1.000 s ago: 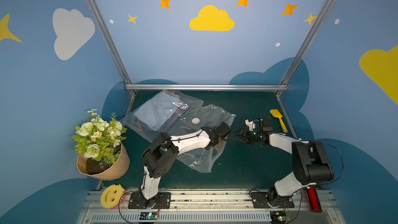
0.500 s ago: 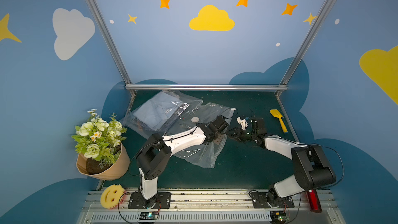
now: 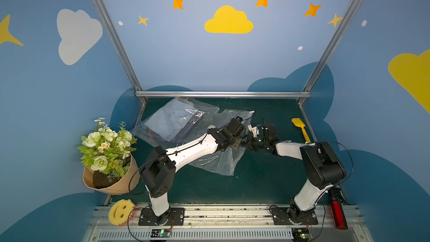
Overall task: Take the shirt out of the vacuum bag
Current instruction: Open the vacuum bag at the center of the board, then move the shirt from the vacuum bag.
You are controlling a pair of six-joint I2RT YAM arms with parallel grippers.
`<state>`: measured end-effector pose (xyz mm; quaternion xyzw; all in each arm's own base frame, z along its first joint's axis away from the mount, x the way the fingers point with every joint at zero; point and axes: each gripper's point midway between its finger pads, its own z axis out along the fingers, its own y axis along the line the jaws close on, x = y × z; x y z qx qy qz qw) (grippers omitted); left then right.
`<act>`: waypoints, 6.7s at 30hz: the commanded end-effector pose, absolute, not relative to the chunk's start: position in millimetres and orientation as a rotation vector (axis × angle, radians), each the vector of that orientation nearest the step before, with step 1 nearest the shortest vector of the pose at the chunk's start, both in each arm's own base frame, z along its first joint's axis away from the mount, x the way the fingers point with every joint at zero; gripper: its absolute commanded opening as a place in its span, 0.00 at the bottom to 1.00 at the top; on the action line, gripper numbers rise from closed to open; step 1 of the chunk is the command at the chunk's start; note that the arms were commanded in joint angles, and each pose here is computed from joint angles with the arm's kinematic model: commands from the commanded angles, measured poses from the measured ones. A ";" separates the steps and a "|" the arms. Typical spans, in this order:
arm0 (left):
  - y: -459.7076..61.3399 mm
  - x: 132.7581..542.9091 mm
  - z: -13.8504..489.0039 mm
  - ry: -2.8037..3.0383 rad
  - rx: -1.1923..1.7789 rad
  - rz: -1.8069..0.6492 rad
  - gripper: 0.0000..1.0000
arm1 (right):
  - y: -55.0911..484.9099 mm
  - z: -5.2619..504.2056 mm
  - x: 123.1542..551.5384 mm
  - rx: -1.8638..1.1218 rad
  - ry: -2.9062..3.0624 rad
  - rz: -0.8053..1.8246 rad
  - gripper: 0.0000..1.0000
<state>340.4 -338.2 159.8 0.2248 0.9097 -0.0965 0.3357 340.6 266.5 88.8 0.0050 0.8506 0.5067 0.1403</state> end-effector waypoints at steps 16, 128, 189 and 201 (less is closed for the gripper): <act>-342.8 354.0 235.6 2.225 0.537 -0.301 0.04 | 319.7 63.1 380.1 -0.005 2.432 1.553 0.57; 19.3 383.1 95.6 2.159 -0.997 -0.301 0.24 | 452.4 8.1 481.6 0.148 2.394 1.522 0.00; 31.7 404.6 11.0 2.385 -1.152 -0.263 0.03 | 290.4 8.7 389.2 0.195 2.644 1.329 0.00; 32.5 404.3 11.6 2.374 -1.158 -0.269 0.04 | 238.7 17.6 361.0 0.253 2.694 1.223 0.00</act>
